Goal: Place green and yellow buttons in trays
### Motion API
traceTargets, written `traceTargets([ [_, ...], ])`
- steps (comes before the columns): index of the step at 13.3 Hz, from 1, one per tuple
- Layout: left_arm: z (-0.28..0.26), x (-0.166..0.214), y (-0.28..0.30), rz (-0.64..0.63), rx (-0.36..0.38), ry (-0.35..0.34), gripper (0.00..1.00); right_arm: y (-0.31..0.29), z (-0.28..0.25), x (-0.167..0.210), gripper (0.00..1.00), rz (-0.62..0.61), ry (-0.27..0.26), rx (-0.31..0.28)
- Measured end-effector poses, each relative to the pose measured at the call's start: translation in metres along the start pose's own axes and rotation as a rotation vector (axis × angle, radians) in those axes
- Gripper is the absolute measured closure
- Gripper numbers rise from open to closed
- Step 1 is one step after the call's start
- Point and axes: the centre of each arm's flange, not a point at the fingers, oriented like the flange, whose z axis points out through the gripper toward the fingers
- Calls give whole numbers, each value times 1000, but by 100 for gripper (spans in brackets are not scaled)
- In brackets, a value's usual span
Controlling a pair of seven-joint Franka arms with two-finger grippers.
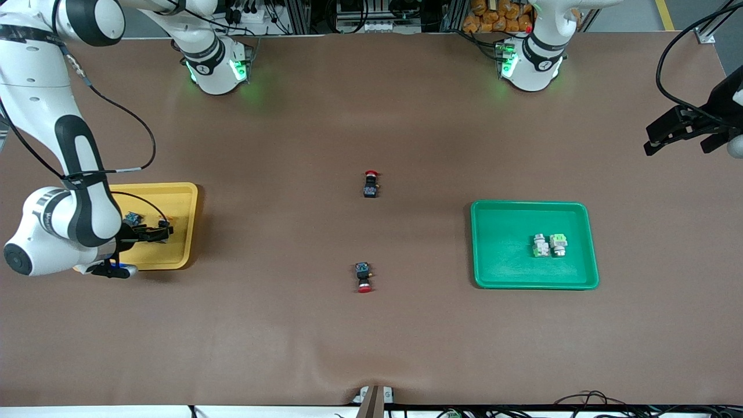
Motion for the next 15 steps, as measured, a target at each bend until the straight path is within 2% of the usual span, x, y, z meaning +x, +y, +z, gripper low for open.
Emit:
traceTargets([
  [3, 0, 0, 0, 0, 0, 0, 0, -35, -63, -5, 0, -57, 23, -6],
  [5, 0, 0, 0, 0, 0, 0, 0, -74, -101, -7, 0, -114, 81, -33],
  [9, 0, -1, 9, 16, -1, 1, 0, -162, -185, -17, 0, -237, 280, -99],
  [12, 0, -1, 11, 16, -1, 0, 0, -189, -225, -27, 0, -272, 400, -127],
  [15, -2, -6, 17, 11, 0, -12, 0, -198, -289, -73, 0, -283, 519, -138],
])
